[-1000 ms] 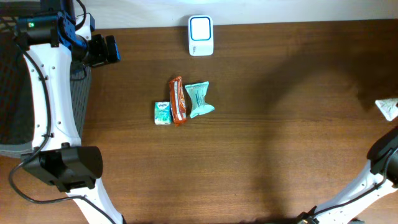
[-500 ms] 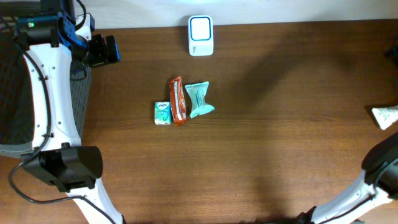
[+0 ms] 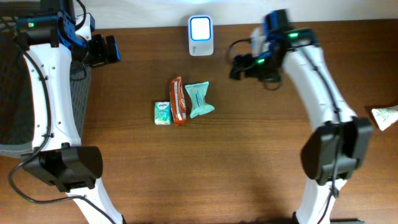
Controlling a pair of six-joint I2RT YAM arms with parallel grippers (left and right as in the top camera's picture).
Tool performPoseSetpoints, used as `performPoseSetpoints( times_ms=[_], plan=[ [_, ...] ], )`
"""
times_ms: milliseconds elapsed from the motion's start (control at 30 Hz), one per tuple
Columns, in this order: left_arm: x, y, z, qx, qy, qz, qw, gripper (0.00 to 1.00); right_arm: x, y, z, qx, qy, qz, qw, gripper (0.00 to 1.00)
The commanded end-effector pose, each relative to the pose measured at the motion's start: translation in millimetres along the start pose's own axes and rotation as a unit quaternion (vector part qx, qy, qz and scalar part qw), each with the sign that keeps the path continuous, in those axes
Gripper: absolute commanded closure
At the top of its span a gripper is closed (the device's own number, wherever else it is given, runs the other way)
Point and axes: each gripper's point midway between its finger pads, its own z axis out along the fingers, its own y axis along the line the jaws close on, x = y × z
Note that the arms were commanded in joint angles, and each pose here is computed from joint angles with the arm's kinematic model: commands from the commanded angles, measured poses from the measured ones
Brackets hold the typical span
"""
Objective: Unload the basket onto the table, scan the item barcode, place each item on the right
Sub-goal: 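Move the right gripper to the green wipe pack and grasp it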
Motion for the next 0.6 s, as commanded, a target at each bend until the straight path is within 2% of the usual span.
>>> performPoseSetpoints(
  times_ms=[0, 33, 133, 300, 400, 467, 567],
  plan=[
    [0, -1, -2, 0.005, -0.002, 0.004, 1.000, 0.01, 18, 31, 42, 0.030, 0.034, -0.059, 0.997, 0.05],
    [0, -1, -2, 0.005, -0.002, 0.004, 1.000, 0.01, 21, 41, 53, 0.043, 0.036, -0.078, 0.995, 0.11],
    [0, -1, -2, 0.005, -0.002, 0.004, 1.000, 0.01, 28, 66, 79, 0.094, 0.025, -0.106, 0.990, 0.12],
    [0, -1, -2, 0.005, -0.002, 0.004, 1.000, 0.01, 22, 97, 104, 0.114, -0.018, -0.146, 0.982, 0.18],
    [0, -1, -2, 0.005, -0.002, 0.004, 1.000, 0.01, 27, 101, 125, 0.114, -0.010, -0.150, 0.982, 0.23],
    [0, -1, -2, 0.005, -0.002, 0.004, 1.000, 0.01, 35, 98, 137, 0.119, 0.004, -0.142, 0.983, 0.33],
    [0, -1, -2, 0.005, -0.002, 0.004, 1.000, 0.01, 41, 92, 150, 0.125, 0.015, -0.142, 0.982, 0.34]
  ],
)
